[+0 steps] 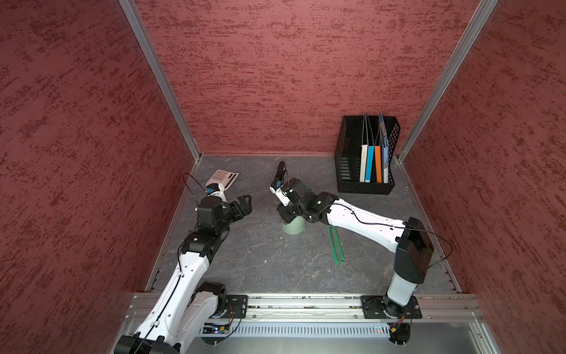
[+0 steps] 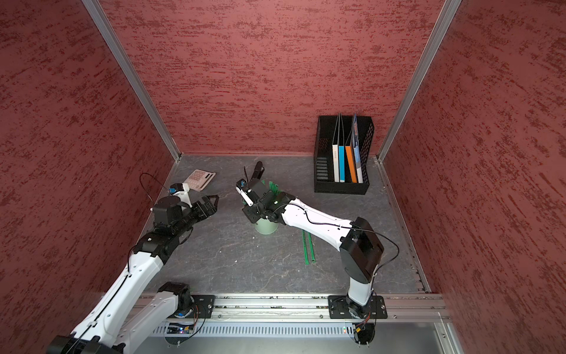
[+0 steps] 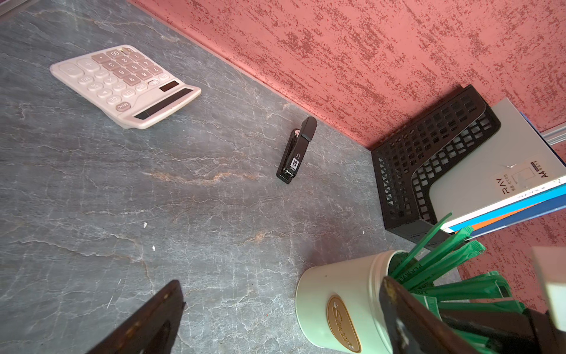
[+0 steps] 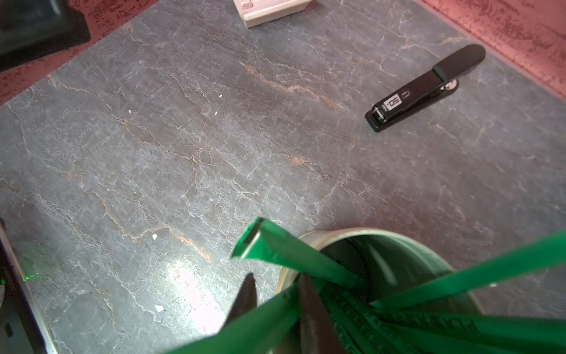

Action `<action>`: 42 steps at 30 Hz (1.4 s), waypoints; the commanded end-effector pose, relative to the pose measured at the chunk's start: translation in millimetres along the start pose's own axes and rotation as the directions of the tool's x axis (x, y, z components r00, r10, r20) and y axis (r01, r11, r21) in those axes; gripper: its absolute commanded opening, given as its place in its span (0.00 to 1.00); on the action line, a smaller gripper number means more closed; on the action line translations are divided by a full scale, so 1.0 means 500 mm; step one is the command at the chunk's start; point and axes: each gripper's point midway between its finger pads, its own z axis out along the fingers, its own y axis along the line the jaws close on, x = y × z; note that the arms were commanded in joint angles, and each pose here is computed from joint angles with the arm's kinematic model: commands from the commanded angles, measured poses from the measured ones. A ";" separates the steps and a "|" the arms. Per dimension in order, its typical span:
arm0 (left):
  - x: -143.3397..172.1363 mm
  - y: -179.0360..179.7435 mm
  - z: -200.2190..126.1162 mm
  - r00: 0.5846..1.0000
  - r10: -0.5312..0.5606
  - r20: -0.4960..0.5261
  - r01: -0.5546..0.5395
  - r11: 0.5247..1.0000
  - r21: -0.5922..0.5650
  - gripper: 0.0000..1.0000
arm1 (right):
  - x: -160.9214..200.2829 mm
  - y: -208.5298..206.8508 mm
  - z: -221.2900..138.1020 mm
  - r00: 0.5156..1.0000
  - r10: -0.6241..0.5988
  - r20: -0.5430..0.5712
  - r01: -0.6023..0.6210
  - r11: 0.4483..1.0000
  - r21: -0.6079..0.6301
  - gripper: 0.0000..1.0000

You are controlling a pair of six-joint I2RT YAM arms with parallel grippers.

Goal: Take the straws out of the storage container
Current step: Pick up the straw from the container.

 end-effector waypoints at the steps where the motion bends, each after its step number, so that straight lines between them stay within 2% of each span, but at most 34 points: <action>1: 0.004 0.009 0.003 1.000 0.005 -0.002 -0.005 1.000 -0.012 1.00 | -0.029 -0.006 -0.015 0.999 -0.002 0.041 0.001 1.000 0.019 0.14; 4: 0.004 0.007 0.005 1.000 0.003 -0.005 -0.003 1.000 -0.008 1.00 | -0.028 -0.009 -0.018 0.999 -0.004 0.042 0.003 1.000 0.026 0.10; 11: 0.003 0.006 0.003 1.000 0.002 -0.001 -0.002 1.000 -0.007 1.00 | -0.037 -0.013 -0.038 0.998 -0.001 0.058 -0.001 0.999 0.037 0.08; 28: -0.002 -0.004 0.010 1.000 -0.010 0.001 0.010 1.000 0.017 1.00 | -0.102 -0.027 -0.162 0.989 -0.016 0.145 0.005 0.997 0.076 0.07; 31: -0.006 -0.005 0.011 1.000 -0.013 0.006 0.013 1.000 0.019 1.00 | -0.126 -0.023 -0.216 0.984 -0.017 0.175 0.006 0.998 0.063 0.06; 36: -0.009 -0.012 0.014 1.000 -0.020 0.009 0.020 0.999 0.035 1.00 | -0.166 -0.026 -0.349 0.978 -0.026 0.208 0.013 0.998 0.066 0.06; 42: -0.013 -0.015 0.010 0.999 -0.024 0.021 0.023 0.999 0.045 1.00 | -0.177 -0.019 -0.499 0.983 -0.001 0.182 -0.004 1.000 0.029 0.07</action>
